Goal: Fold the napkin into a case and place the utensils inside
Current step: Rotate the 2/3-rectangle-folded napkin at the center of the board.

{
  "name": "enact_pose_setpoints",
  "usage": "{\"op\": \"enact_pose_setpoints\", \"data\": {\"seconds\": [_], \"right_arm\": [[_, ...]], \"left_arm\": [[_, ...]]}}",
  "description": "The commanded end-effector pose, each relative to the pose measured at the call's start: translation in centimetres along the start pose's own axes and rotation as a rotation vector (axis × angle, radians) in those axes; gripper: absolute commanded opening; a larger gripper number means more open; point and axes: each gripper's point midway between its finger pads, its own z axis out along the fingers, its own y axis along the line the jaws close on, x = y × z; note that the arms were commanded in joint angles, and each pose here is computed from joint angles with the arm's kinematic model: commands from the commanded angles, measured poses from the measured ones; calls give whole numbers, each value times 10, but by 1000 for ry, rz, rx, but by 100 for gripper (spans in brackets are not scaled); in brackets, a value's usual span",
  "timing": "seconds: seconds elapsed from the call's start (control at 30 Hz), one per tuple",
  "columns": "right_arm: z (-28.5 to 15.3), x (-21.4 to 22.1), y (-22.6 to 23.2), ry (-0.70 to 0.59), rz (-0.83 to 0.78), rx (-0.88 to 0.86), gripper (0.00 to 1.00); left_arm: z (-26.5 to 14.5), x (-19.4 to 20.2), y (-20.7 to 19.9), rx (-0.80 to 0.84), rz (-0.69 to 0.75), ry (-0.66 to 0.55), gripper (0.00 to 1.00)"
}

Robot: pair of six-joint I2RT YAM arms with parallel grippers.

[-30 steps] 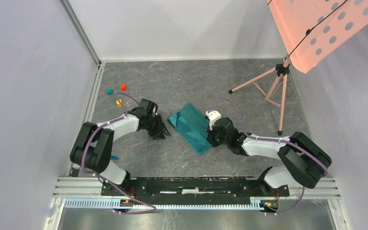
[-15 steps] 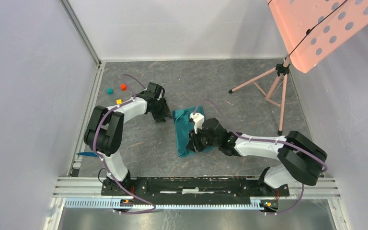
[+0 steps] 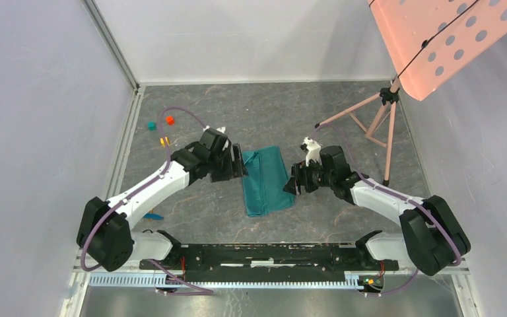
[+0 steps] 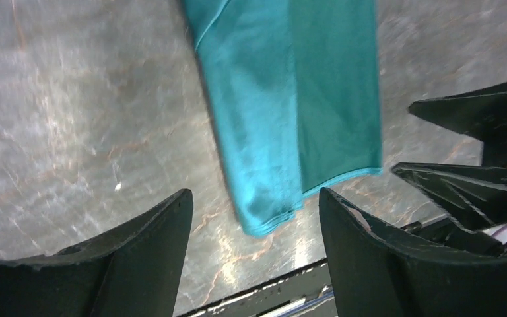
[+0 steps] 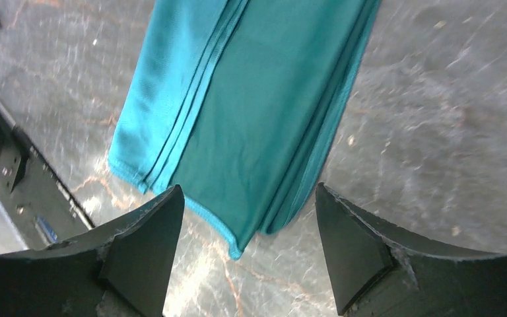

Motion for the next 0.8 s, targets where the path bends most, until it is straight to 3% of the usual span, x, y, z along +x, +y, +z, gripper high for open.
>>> {"op": "enact_pose_setpoints", "data": {"seconds": [0.0,0.1,0.33,0.53,0.77], "right_arm": [[-5,0,27,12,-41,-124,78],[2,0,49,24,-15,-158,71],[38,-22,64,-43,111,-176,66],[69,-16,74,10,228,-281,47],[66,11,76,60,229,-263,45]], "left_arm": [[1,32,18,-36,-97,39,76],[3,43,20,-9,-118,54,72],[22,76,22,66,-203,120,59],[19,85,20,120,-229,119,51],[28,100,13,177,-244,166,42]]}}
